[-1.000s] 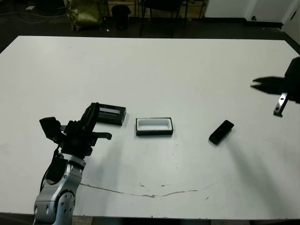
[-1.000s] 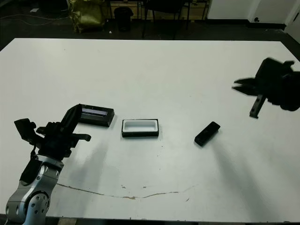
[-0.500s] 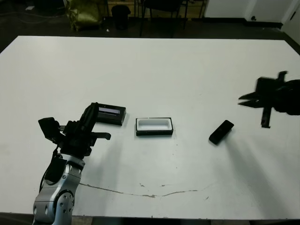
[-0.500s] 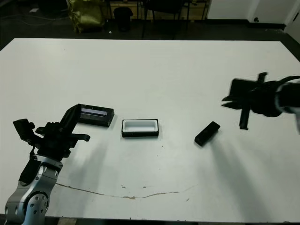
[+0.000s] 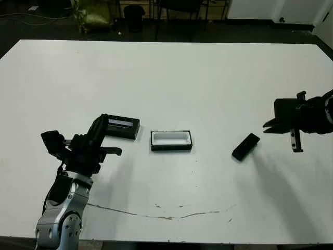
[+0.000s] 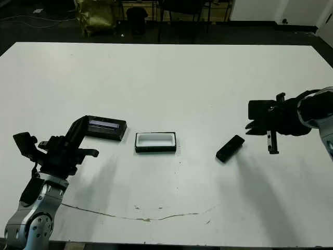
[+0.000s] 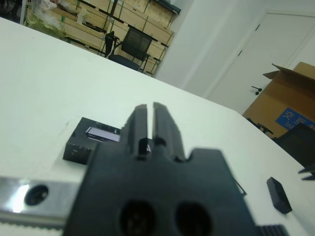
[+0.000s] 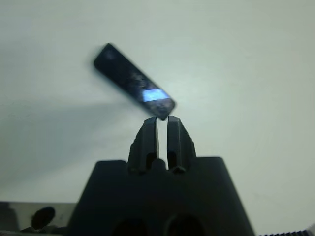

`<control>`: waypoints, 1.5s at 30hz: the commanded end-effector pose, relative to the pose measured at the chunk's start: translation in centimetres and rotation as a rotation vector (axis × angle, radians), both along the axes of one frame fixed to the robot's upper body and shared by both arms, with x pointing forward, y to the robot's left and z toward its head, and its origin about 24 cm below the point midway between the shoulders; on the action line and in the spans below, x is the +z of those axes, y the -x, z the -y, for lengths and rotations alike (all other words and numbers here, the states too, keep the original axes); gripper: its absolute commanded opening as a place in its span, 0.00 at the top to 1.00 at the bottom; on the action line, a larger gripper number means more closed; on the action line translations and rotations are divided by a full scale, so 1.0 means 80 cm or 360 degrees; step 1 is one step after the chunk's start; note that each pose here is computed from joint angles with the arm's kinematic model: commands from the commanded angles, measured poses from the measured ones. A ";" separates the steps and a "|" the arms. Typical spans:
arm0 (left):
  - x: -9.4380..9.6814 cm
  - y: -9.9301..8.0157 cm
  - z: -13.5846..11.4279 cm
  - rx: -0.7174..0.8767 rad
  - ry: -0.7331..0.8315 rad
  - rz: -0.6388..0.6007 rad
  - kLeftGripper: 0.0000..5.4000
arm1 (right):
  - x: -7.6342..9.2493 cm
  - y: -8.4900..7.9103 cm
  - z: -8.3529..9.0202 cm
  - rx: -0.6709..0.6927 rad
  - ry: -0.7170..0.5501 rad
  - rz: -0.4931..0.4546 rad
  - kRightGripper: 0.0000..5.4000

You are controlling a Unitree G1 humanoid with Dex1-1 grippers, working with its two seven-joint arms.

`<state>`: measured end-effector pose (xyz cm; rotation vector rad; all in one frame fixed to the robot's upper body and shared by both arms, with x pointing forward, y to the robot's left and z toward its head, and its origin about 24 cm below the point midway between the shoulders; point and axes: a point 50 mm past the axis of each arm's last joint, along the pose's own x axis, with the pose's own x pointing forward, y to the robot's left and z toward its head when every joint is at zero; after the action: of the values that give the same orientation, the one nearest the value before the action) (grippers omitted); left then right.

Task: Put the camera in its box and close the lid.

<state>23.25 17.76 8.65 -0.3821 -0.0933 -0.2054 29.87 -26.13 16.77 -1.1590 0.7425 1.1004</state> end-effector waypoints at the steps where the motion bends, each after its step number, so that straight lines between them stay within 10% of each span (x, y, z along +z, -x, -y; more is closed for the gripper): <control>1: -0.008 0.002 -0.006 0.0012 -0.0030 -0.0061 1.00 | 0.000 0.000 -0.003 0.0055 0.0089 -0.0073 1.00; 45: -0.013 0.004 -0.003 0.0012 -0.0024 -0.0071 1.00 | -0.048 -0.008 0.002 0.0046 0.0143 -0.0265 1.00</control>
<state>23.22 17.74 8.37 -0.3820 -0.0886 -0.2103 30.68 -26.37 13.87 -1.1746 0.9061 1.1872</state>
